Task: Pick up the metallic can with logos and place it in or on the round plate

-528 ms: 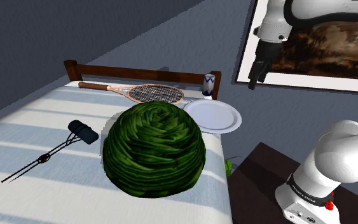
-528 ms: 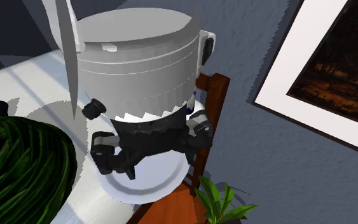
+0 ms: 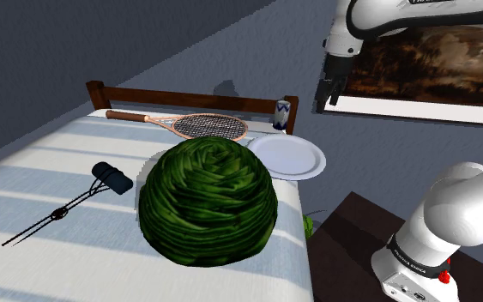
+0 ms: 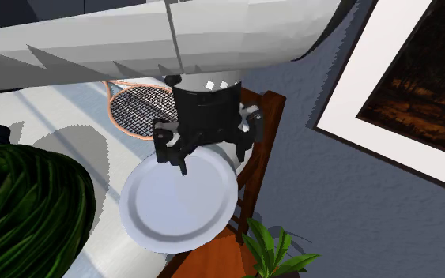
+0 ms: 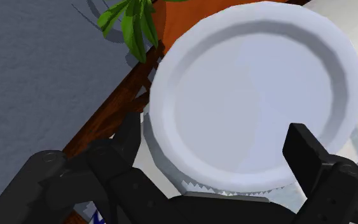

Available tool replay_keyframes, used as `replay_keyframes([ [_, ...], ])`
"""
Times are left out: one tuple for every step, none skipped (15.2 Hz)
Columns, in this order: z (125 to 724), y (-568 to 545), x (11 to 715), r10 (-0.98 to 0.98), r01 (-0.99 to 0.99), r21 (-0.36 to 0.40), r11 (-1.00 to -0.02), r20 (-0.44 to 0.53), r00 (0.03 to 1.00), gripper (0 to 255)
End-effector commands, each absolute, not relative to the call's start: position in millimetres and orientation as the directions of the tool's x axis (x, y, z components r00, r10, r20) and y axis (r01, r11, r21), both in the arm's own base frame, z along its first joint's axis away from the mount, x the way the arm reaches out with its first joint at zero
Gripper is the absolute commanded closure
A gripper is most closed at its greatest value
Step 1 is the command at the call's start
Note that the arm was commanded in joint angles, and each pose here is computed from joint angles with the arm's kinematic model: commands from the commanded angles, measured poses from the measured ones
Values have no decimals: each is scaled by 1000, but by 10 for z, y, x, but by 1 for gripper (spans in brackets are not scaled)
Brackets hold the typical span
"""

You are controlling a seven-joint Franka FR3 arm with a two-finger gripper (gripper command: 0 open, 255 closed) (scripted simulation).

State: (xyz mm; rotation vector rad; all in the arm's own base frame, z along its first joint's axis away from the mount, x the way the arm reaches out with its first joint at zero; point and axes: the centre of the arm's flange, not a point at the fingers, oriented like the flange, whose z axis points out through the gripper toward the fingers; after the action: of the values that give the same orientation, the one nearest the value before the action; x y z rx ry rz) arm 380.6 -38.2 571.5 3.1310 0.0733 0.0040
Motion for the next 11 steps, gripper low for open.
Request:
replay_keyframes([
  [5659, -493, 4028, 47, 47, 11, -999, 3, 999, 0],
  [5635, -543, 4147, 47, 47, 11, -999, 3, 999, 0],
  [5612, -594, 4266, 46, 46, 11, -999, 3, 999, 0],
  [5588, -644, 4386, 46, 46, 11, -999, 3, 999, 0],
  [5564, -695, 4505, 46, 46, 11, -999, 3, 999, 0],
  [5540, -745, 4624, 46, 46, 11, -999, 3, 999, 0],
  [5516, -796, 4744, 46, 46, 11, -999, 3, 999, 0],
  [5493, -847, 4863, 46, 46, 11, -999, 3, 999, 0],
  [5469, -897, 4983, 46, 46, 12, -999, 3, 999, 0],
  [5445, -948, 5102, 46, 46, 12, -999, 4, 999, 0],
  [5422, -998, 5221, 46, 46, 12, -999, 4, 999, 0],
])
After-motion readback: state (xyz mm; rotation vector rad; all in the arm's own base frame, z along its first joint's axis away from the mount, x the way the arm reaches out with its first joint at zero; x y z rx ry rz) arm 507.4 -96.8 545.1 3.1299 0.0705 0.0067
